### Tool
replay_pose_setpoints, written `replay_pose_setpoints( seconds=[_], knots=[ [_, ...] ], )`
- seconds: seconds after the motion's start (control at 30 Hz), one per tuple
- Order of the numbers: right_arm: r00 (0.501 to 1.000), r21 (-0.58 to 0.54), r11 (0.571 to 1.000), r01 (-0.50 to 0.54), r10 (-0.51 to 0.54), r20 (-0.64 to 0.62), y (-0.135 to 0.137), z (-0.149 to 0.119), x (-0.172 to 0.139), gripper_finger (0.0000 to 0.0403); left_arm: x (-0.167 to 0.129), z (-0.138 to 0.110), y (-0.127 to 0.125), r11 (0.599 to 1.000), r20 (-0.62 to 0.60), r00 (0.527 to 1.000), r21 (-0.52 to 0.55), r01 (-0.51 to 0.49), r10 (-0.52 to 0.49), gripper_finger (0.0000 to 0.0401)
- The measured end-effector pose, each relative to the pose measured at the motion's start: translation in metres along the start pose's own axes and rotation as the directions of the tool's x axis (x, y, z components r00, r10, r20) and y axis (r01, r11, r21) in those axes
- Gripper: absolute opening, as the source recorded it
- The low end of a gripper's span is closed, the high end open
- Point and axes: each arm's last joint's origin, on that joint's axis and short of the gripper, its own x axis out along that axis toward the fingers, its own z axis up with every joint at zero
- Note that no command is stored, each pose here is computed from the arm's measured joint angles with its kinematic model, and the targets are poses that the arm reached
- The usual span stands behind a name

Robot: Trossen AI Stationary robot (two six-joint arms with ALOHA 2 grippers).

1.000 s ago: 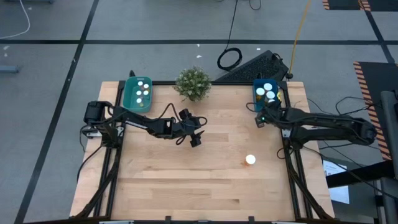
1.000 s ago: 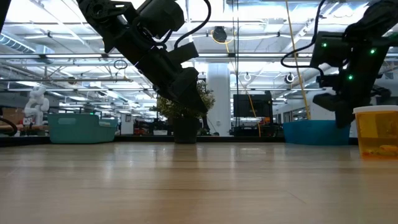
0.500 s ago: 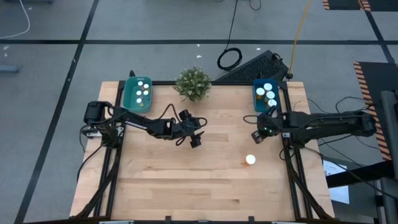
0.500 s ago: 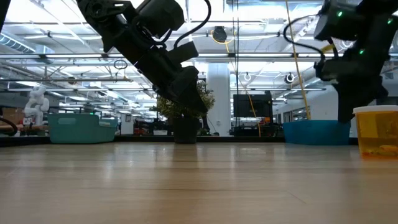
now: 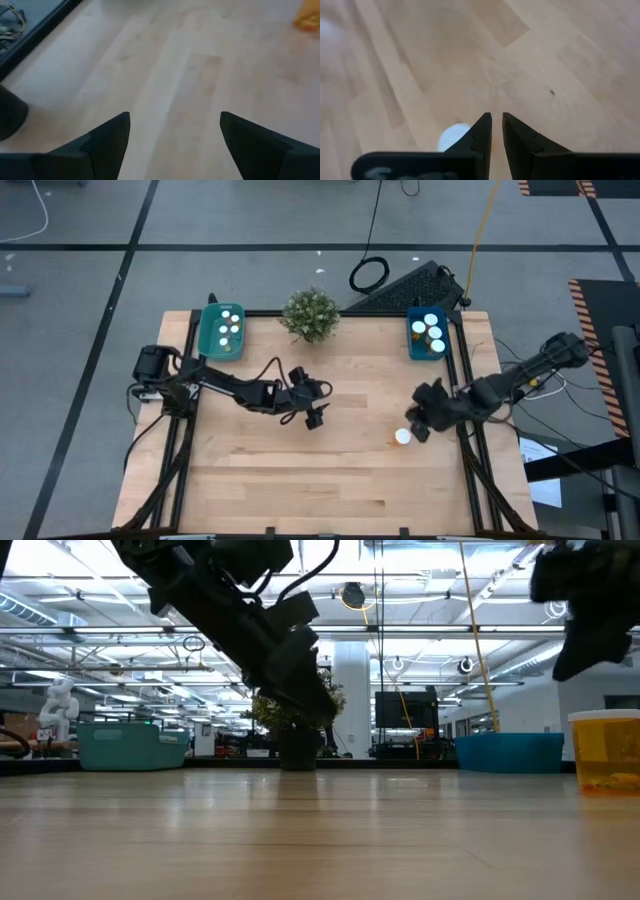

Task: Pick and place medicine bottles into bin by pill shape (circle, oval)
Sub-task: Put the big orange pill bottle into the blue bin

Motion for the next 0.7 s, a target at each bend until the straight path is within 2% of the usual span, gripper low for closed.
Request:
replay_pose_setpoints(
  seconds=[0.13,0.27,0.37,0.53,0.7],
  knots=[
    [0.999,-0.065,0.997,-0.027,0.03,0.044,0.009,-0.013,-0.007,0.0038,-0.005,-0.001,-0.012,0.999,0.012,0.999,-0.008,0.032,-0.032,0.031],
    [0.996,-0.065,0.996,-0.06,0.064,0.067,0.014,-0.023,-0.013,0.004,-0.012,-0.001,-0.026,0.997,0.043,0.997,-0.033,0.068,-0.066,0.031],
    [0.986,-0.123,0.987,-0.107,0.121,0.113,0.021,-0.027,-0.017,0.0054,-0.017,0.0,-0.035,0.996,0.074,0.995,-0.047,0.077,-0.074,0.031],
    [0.971,-0.176,0.972,-0.156,0.183,0.153,0.027,-0.032,-0.019,0.011,-0.021,0.003,-0.043,0.994,0.126,0.989,-0.068,0.082,-0.073,0.031],
    [0.971,-0.254,0.956,-0.145,0.187,0.151,0.027,-0.033,-0.019,0.0185,-0.023,0.007,-0.044,0.992,0.171,0.983,-0.095,0.082,-0.065,0.031]
  ],
)
